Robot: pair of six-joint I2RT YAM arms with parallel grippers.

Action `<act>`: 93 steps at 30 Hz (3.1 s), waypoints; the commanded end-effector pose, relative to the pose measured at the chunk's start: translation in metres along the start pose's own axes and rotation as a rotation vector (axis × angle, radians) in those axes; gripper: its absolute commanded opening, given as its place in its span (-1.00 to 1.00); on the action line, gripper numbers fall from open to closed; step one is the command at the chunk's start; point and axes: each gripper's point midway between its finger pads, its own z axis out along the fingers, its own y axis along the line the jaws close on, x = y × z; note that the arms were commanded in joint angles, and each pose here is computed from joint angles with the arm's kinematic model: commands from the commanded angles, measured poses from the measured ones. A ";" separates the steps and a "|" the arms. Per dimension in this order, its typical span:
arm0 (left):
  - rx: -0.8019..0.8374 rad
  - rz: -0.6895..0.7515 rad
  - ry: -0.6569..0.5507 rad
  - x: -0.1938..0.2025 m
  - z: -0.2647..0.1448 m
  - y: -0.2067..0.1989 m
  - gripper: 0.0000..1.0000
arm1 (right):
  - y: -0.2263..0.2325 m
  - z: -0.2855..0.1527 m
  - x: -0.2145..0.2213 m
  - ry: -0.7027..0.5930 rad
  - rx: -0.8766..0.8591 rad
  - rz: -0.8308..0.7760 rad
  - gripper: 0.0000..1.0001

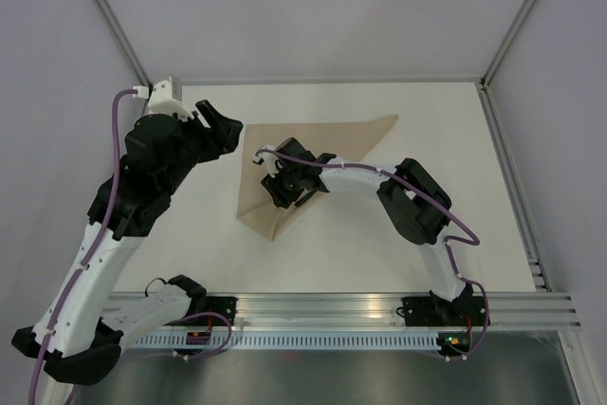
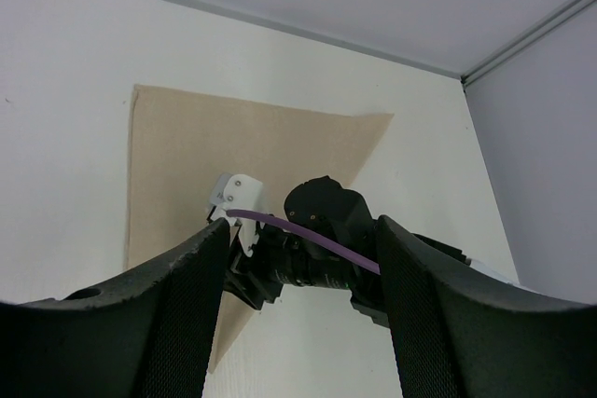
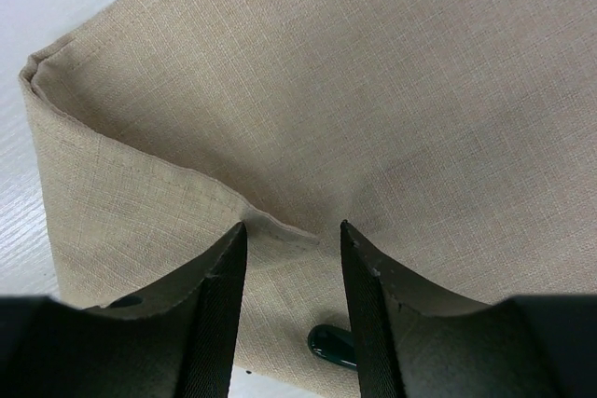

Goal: Fold the napkin, place the utensils inside, and roll it up
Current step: Fold the napkin

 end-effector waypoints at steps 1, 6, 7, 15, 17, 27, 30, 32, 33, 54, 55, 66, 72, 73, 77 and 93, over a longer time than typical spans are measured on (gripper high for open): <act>0.009 -0.043 -0.074 -0.019 -0.006 -0.004 0.39 | 0.005 -0.001 -0.013 -0.018 -0.013 0.008 0.01; 0.015 -0.046 -0.082 -0.022 -0.009 -0.005 0.39 | 0.005 -0.001 -0.013 -0.018 -0.011 0.007 -0.21; 0.014 -0.044 -0.079 -0.021 -0.008 -0.005 0.40 | 0.005 -0.001 -0.013 -0.016 -0.011 0.007 -0.25; 0.020 -0.042 -0.088 -0.024 -0.011 -0.006 0.39 | 0.006 -0.008 -0.025 -0.034 -0.010 -0.003 -0.61; 0.023 -0.042 -0.093 -0.026 -0.013 -0.007 0.39 | 0.006 -0.012 -0.028 -0.040 -0.007 -0.001 -0.69; 0.036 -0.042 -0.102 -0.031 -0.016 -0.010 0.39 | 0.010 -0.042 -0.058 -0.116 0.006 -0.008 -0.88; 0.038 -0.045 -0.105 -0.032 -0.017 -0.010 0.39 | 0.010 -0.055 -0.067 -0.142 0.018 -0.010 -0.89; 0.043 -0.045 -0.110 -0.034 -0.019 -0.011 0.39 | 0.010 -0.064 -0.073 -0.160 0.026 -0.012 -0.90; 0.042 -0.045 -0.109 -0.033 -0.018 -0.011 0.39 | 0.008 -0.067 -0.074 -0.164 0.039 -0.015 -0.91; 0.096 -0.049 -0.084 -0.032 -0.004 -0.027 0.39 | -0.071 -0.159 -0.083 -0.269 0.232 0.031 -0.96; 0.097 -0.048 -0.080 -0.031 -0.003 -0.028 0.39 | -0.076 -0.161 -0.082 -0.271 0.239 0.034 -0.96; 0.107 -0.044 -0.053 -0.025 0.011 -0.033 0.40 | -0.135 -0.180 -0.054 -0.262 0.324 0.097 -0.96; 0.106 -0.040 -0.037 -0.020 0.018 -0.034 0.39 | -0.158 -0.178 -0.036 -0.237 0.354 0.120 -0.96; 0.106 -0.039 -0.035 -0.020 0.020 -0.034 0.39 | -0.161 -0.177 -0.032 -0.230 0.357 0.121 -0.96; 0.104 -0.038 -0.023 -0.016 0.025 -0.034 0.40 | -0.174 -0.174 -0.021 -0.215 0.375 0.136 -0.96; 0.101 -0.031 0.016 0.000 0.037 -0.032 0.39 | -0.189 -0.134 0.026 -0.110 0.374 0.169 -0.95</act>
